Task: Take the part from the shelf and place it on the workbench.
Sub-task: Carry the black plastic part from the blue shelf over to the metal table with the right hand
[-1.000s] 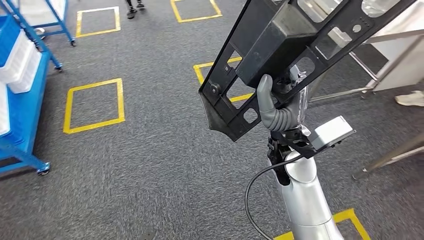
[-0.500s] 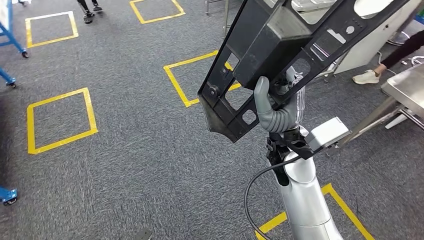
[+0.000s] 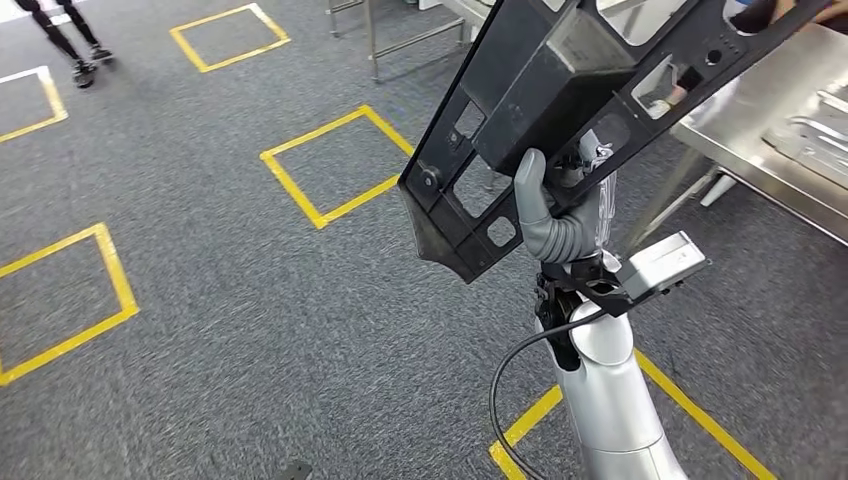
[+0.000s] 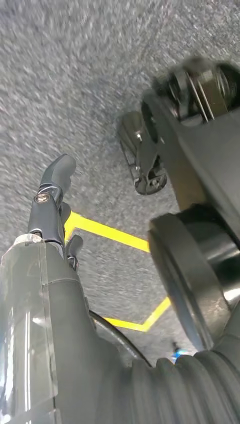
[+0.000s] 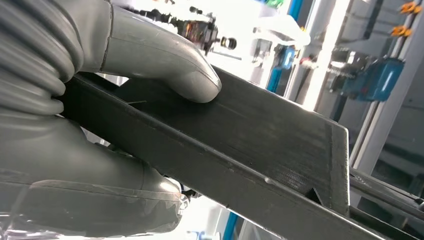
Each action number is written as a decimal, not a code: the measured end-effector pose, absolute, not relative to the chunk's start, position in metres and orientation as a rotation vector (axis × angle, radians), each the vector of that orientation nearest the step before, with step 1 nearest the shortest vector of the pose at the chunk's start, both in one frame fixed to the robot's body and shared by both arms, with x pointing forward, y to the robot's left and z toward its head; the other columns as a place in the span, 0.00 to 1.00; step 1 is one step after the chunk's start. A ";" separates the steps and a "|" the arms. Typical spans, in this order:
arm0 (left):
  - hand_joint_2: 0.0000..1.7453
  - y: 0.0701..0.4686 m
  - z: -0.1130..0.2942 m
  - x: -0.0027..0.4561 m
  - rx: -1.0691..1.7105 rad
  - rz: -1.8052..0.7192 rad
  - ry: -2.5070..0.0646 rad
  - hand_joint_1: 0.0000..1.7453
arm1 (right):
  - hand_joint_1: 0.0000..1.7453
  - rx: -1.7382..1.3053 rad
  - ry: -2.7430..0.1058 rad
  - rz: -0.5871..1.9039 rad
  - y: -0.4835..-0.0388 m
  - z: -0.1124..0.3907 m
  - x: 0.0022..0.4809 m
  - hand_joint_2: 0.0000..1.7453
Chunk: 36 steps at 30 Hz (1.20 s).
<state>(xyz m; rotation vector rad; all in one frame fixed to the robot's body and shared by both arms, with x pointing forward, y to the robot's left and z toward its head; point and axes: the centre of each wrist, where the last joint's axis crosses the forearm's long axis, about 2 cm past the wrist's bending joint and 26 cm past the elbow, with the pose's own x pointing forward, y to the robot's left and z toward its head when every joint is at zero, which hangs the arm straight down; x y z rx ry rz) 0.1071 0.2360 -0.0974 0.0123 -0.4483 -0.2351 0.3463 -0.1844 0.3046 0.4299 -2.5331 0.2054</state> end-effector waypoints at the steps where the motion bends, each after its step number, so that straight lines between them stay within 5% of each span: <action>1: 1.00 0.236 -0.097 0.107 0.013 -0.236 -0.448 0.00 | 0.97 0.429 -2.533 0.203 -0.184 0.304 0.346 1.00; 36: 1.00 0.240 -0.101 0.091 0.066 -0.295 -0.182 0.00 | 0.97 0.442 -2.516 0.190 -0.187 0.300 0.345 1.00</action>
